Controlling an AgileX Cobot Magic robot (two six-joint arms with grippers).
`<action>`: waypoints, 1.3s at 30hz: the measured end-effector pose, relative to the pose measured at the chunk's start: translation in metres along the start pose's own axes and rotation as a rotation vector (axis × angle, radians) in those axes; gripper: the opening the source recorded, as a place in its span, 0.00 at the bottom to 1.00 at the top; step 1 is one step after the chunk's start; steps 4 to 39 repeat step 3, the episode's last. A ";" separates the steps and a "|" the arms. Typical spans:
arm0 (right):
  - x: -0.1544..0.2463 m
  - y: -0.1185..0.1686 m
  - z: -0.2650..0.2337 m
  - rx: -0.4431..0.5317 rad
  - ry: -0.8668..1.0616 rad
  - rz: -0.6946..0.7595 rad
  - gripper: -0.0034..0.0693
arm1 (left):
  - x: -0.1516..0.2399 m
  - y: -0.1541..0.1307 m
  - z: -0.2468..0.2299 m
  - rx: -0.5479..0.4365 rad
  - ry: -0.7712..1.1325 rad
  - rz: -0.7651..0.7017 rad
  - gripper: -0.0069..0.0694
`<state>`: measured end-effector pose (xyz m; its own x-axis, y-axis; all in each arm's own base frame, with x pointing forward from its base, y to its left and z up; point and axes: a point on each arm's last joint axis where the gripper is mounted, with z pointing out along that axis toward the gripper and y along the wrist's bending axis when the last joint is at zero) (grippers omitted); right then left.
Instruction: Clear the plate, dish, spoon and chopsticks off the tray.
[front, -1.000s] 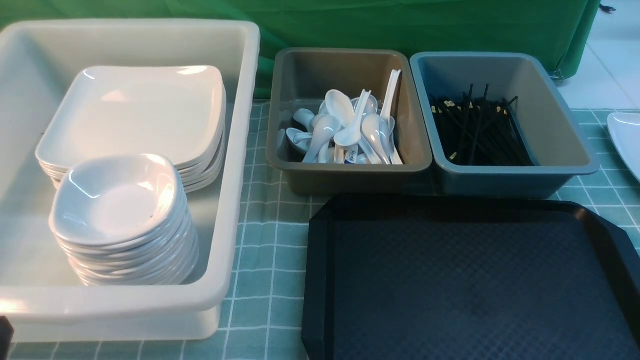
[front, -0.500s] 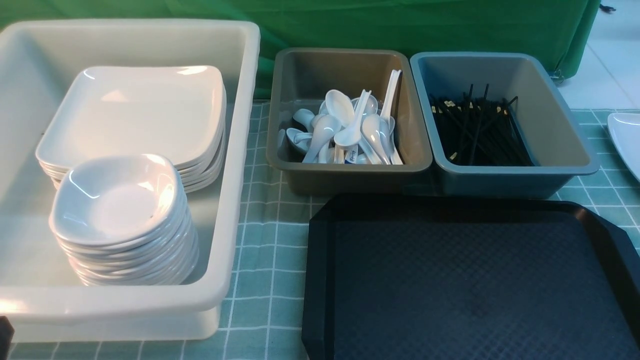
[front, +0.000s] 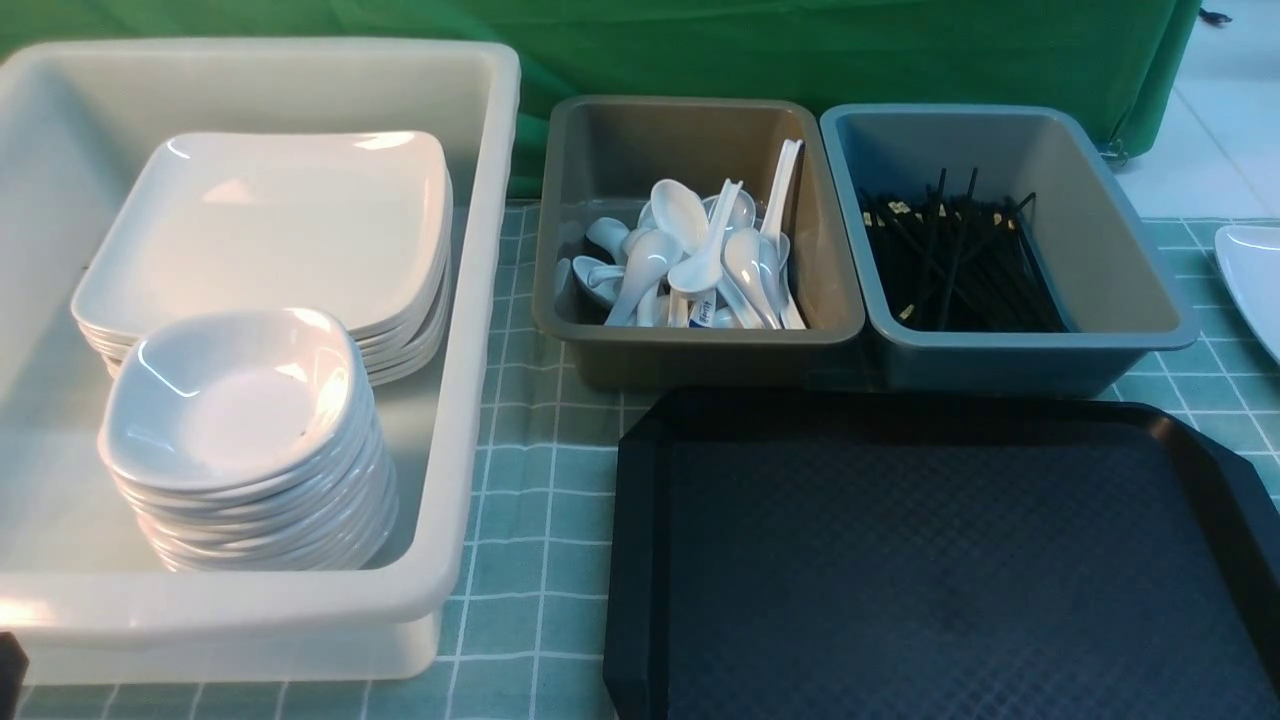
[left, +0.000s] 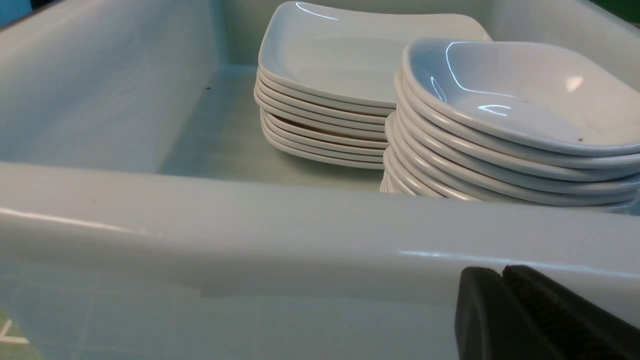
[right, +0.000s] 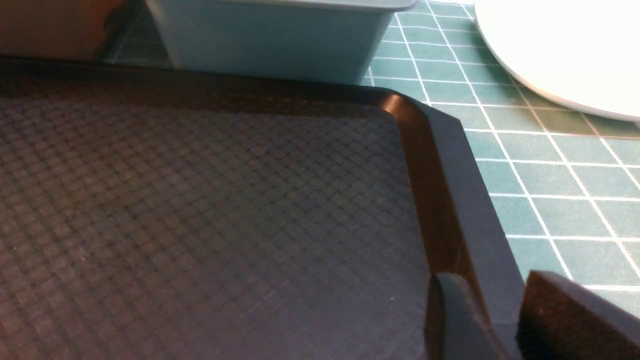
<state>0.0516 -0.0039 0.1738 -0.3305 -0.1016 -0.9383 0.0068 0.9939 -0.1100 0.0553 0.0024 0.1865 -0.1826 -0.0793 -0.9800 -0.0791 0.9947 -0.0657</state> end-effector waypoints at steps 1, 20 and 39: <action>0.000 0.000 0.000 0.000 0.000 0.000 0.38 | 0.000 0.000 0.000 0.000 0.000 0.001 0.11; 0.000 0.000 0.000 0.000 0.000 0.000 0.38 | 0.000 0.000 0.000 0.000 0.000 0.001 0.11; 0.000 0.000 0.000 0.000 0.000 0.000 0.38 | 0.000 0.000 0.000 0.000 0.000 0.001 0.11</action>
